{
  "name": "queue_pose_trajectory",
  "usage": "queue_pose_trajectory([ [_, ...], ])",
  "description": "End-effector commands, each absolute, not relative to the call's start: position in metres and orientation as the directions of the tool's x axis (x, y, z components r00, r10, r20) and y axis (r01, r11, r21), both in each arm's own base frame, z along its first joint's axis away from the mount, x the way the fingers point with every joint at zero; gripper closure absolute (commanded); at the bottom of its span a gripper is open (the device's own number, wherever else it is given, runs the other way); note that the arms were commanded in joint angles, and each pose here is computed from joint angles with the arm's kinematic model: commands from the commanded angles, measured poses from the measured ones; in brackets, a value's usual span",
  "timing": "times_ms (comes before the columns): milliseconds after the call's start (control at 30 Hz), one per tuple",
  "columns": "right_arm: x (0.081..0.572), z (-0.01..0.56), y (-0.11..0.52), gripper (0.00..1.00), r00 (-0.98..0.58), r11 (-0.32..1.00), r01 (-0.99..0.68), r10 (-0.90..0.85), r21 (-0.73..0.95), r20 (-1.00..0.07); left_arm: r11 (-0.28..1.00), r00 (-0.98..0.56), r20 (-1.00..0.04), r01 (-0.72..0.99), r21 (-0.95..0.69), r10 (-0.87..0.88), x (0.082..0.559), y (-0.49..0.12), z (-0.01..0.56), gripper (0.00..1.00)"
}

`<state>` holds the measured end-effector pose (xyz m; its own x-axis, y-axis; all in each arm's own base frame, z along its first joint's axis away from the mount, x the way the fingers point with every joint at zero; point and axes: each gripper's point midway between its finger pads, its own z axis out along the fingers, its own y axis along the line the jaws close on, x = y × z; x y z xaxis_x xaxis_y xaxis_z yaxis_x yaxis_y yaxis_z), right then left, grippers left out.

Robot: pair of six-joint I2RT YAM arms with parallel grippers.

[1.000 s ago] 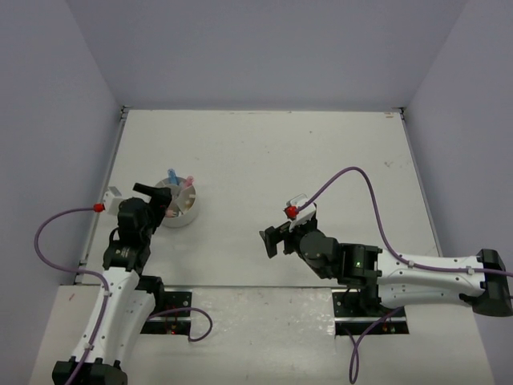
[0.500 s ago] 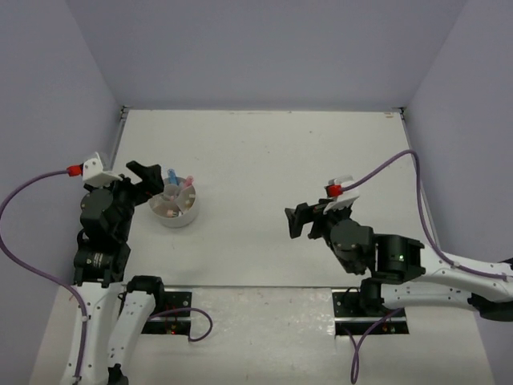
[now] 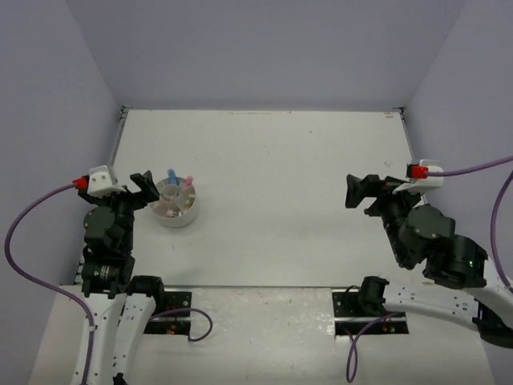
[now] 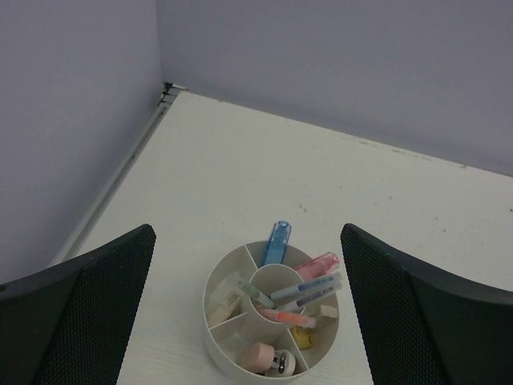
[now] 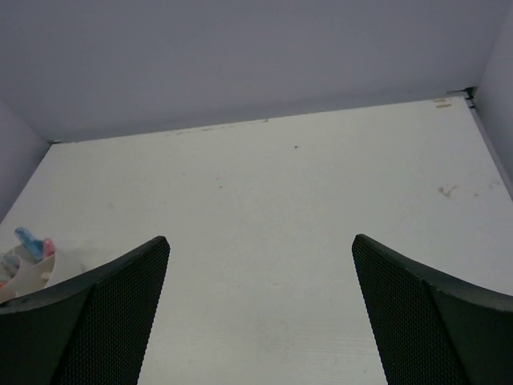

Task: Sort the stationery into containers
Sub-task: Reset both arms

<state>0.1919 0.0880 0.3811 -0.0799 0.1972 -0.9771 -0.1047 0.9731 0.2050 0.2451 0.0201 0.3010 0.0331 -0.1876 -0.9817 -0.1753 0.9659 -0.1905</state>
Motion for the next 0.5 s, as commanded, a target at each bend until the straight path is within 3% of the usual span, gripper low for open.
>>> queue_pose_trajectory([
  [0, 0.203, 0.382, 0.105, 0.01, -0.160, 0.949, -0.221, 0.191, 0.224, -0.968, 0.963, 0.117, -0.984, -0.219, -0.155, -0.132, 0.242, 0.032, 0.318, 0.00],
  [100, 0.249, 0.333, 0.119, 0.01, -0.325, 0.983, -0.119, 0.097, 0.142, -0.941, 0.961, 0.131, -0.985, -0.235, -0.144, -0.115, 0.239, 0.036, 0.327, 0.00],
  [167, 0.265, 0.313, 0.087, 0.01, -0.333, 0.991, 0.074, 0.134, 0.116, -0.933, 0.956, 0.118, -0.988, -0.265, -0.127, -0.098, 0.236, 0.040, 0.328, 0.00],
  [267, 0.246, 0.310, 0.058, 0.01, -0.263, 0.961, 0.157, 0.261, 0.226, -0.929, 0.956, 0.102, -0.992, -0.278, -0.095, -0.069, 0.230, 0.039, 0.321, 0.00],
  [367, 0.196, 0.340, 0.013, 0.01, -0.056, 0.916, 0.149, 0.384, 0.373, -0.922, 0.961, 0.147, -0.986, -0.250, -0.117, -0.081, 0.225, 0.035, 0.320, 0.00],
  [467, 0.175, 0.349, 0.004, 0.01, -0.011, 0.927, 0.071, 0.369, 0.368, -0.929, 0.969, 0.150, -0.983, -0.208, -0.134, -0.103, 0.228, 0.027, 0.318, 0.00],
])
